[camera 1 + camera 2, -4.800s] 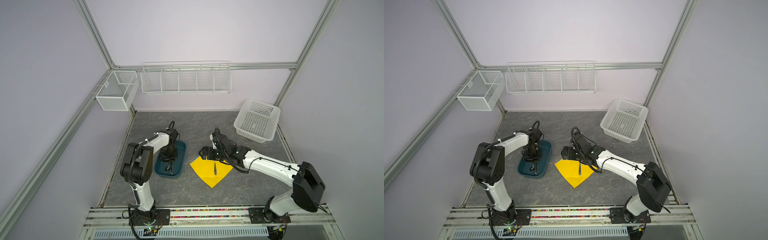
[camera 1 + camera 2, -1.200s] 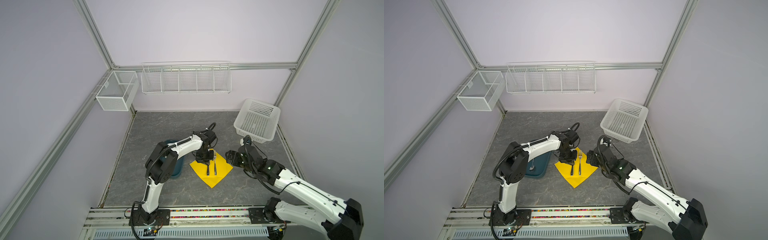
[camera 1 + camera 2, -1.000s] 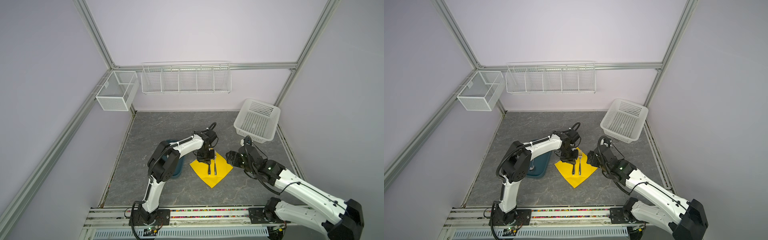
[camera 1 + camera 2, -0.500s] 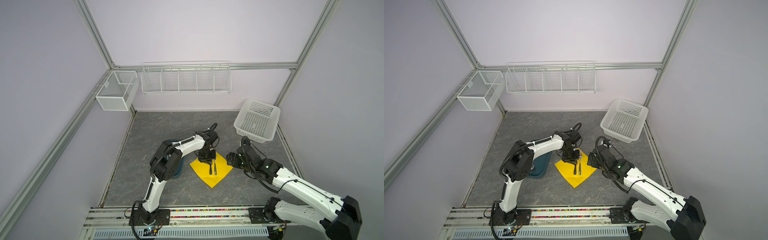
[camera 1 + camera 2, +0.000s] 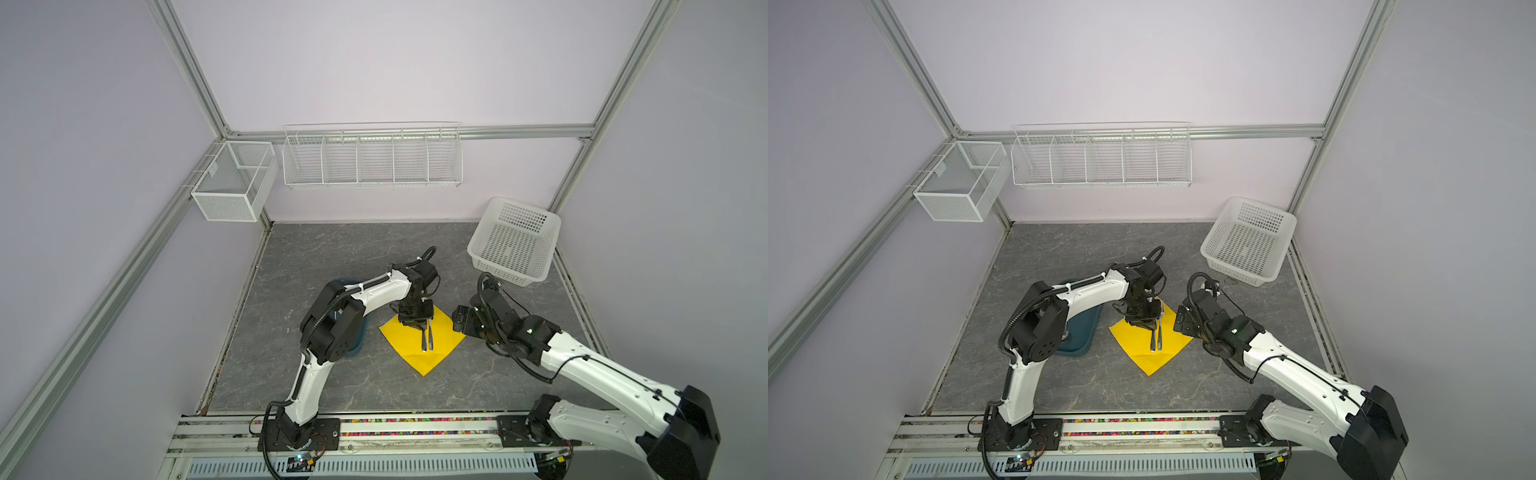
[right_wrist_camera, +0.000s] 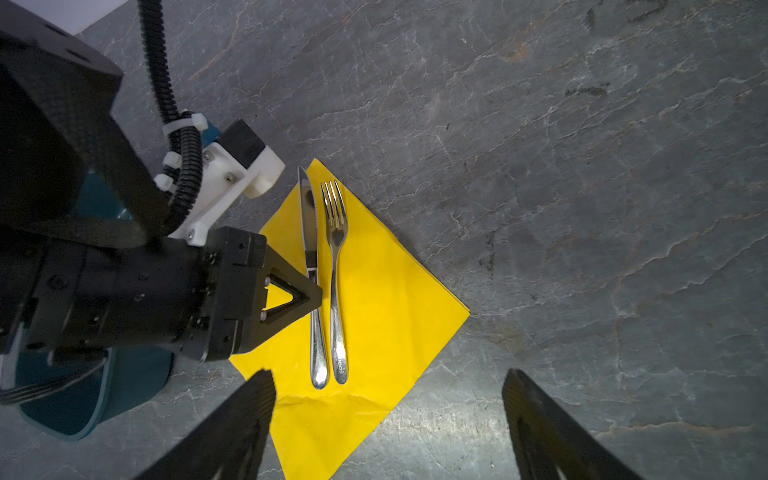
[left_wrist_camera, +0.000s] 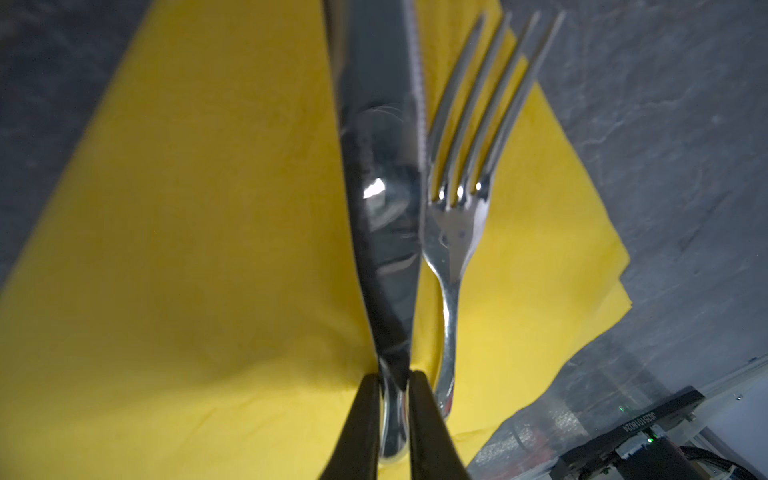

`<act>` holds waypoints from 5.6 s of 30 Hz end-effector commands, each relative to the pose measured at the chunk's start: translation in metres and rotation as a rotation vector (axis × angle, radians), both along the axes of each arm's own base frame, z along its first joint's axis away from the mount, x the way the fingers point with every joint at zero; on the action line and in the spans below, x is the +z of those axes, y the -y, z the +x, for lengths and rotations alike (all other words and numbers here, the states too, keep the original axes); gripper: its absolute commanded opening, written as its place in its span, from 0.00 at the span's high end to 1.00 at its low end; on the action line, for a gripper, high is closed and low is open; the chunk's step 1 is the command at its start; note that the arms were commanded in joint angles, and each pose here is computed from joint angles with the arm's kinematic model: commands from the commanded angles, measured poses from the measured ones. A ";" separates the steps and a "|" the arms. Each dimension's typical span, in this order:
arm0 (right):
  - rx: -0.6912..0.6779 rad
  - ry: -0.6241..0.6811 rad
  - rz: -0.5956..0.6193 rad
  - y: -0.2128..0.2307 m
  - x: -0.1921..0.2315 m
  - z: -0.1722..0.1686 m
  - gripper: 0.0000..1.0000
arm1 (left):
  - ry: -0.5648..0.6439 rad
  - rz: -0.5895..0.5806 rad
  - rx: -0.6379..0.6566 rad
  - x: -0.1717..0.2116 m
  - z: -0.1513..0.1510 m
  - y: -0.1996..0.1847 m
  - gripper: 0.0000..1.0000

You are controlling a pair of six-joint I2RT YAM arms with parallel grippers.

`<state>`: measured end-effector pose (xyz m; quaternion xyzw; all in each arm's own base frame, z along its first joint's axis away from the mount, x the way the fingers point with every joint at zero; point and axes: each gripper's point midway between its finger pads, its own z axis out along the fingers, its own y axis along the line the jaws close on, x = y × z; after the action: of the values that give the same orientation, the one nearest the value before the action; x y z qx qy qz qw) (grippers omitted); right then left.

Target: Place the utensils on the paper napkin and roll it up

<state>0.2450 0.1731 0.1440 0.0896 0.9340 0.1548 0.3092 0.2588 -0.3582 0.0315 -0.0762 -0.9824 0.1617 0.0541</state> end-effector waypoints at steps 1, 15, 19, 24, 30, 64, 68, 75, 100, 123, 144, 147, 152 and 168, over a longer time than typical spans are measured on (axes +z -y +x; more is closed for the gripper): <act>-0.015 -0.008 0.015 -0.002 0.005 0.002 0.11 | 0.008 0.002 0.004 0.003 0.000 0.002 0.83; 0.084 0.089 0.124 -0.025 0.028 0.008 0.11 | 0.412 0.034 0.088 0.107 0.043 -0.048 0.77; 0.168 0.128 0.184 -0.047 0.041 0.013 0.11 | 0.424 0.067 0.226 0.105 0.055 -0.109 0.77; 0.247 0.105 0.197 -0.075 0.041 0.018 0.11 | 0.369 0.128 0.360 0.084 0.054 -0.192 0.75; 0.321 0.074 0.205 -0.109 0.039 0.022 0.11 | 0.291 0.214 0.427 0.056 0.043 -0.254 0.74; 0.309 0.004 0.152 -0.119 0.019 0.026 0.11 | 0.081 0.256 0.380 -0.029 0.043 -0.276 0.81; 0.311 0.003 0.149 -0.118 0.019 0.025 0.11 | 0.080 0.277 0.380 -0.035 0.043 -0.279 0.87; 0.304 0.010 0.145 -0.116 0.020 0.026 0.11 | 0.188 0.220 0.404 -0.004 0.053 -0.276 0.97; 0.369 0.021 0.205 -0.133 0.025 0.024 0.11 | 0.322 0.028 0.524 0.053 0.057 -0.259 1.00; 0.604 -0.043 0.549 -0.298 0.021 0.017 0.34 | 0.371 -0.262 0.733 0.103 0.046 -0.237 1.00; 0.666 -0.095 0.490 -0.315 -0.001 0.018 0.94 | 0.393 -0.313 0.730 0.114 0.043 -0.233 1.00; 0.688 -0.070 0.439 -0.306 0.004 0.017 0.94 | 0.421 -0.372 0.663 0.124 0.046 -0.223 0.90; 0.715 -0.029 0.309 -0.277 0.010 0.022 0.94 | 0.530 -0.385 0.510 0.148 0.046 -0.219 0.67; 1.056 0.310 -0.226 -0.181 0.049 0.013 0.94 | 0.991 -0.252 -0.218 0.231 0.024 -0.218 0.47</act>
<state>0.2645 0.3700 0.1979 -0.3632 0.8408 0.2491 0.3147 0.2914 -0.1351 0.2647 -0.1492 -0.8628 0.2417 -0.4182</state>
